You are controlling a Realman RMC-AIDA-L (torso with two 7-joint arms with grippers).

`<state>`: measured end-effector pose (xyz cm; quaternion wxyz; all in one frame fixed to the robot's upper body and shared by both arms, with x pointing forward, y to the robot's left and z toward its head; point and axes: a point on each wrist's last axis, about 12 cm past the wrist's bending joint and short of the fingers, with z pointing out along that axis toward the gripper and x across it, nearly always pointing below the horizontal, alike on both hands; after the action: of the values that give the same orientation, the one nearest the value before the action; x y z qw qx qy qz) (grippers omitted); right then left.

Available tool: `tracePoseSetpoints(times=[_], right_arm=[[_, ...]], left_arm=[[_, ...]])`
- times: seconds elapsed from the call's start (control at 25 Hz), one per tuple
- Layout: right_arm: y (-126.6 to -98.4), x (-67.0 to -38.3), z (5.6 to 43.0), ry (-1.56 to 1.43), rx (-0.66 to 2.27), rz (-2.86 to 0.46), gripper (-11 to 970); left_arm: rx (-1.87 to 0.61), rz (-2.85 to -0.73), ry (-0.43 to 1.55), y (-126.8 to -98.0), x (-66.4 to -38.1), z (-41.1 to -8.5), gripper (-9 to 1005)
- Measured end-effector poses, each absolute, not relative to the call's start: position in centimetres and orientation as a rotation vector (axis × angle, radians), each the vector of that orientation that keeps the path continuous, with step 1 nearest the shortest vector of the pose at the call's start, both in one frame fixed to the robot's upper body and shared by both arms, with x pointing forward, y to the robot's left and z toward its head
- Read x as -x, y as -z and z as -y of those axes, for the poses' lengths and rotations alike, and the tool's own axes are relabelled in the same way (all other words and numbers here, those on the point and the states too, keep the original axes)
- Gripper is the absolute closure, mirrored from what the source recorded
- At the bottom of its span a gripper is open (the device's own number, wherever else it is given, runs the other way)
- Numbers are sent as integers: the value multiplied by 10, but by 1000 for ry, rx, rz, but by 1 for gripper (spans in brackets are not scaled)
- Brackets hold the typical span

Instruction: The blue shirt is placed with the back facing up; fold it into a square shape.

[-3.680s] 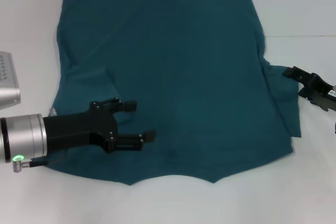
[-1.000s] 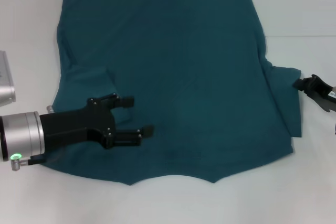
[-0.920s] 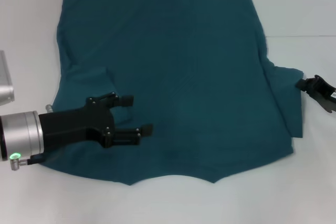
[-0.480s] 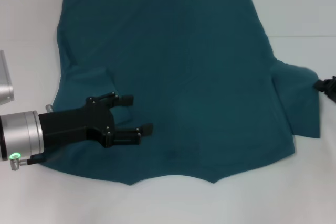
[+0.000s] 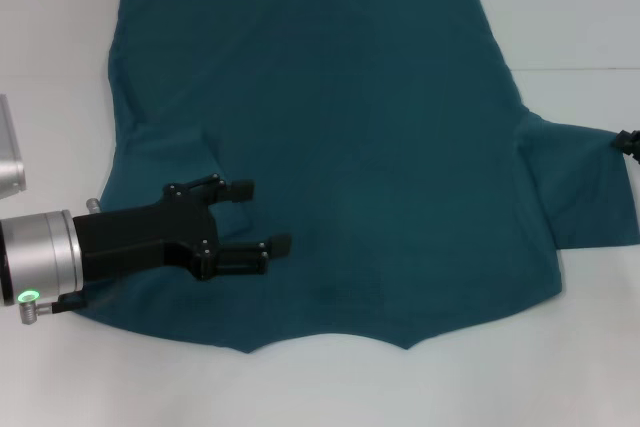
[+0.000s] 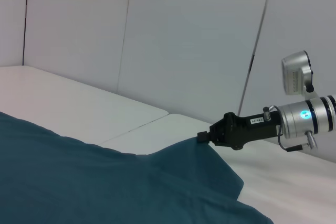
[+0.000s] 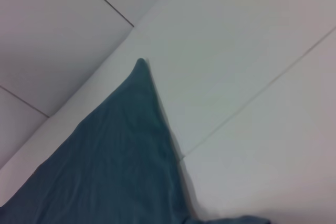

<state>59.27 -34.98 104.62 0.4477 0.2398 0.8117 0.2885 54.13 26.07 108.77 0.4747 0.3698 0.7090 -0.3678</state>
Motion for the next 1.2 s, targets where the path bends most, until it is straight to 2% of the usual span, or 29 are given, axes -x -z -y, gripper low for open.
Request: tracePoseSetpoints(times=[0.72,1.2], right_arm=[[-1061,-604,365,-653,-549,-2001,958],[-1073,-618,357,-615,-412,-2000,958]], left_arm=[[-903,-1726,904,-1090,-542,-261,47],[-901,-1727,906,-1090,-542,-261,46]])
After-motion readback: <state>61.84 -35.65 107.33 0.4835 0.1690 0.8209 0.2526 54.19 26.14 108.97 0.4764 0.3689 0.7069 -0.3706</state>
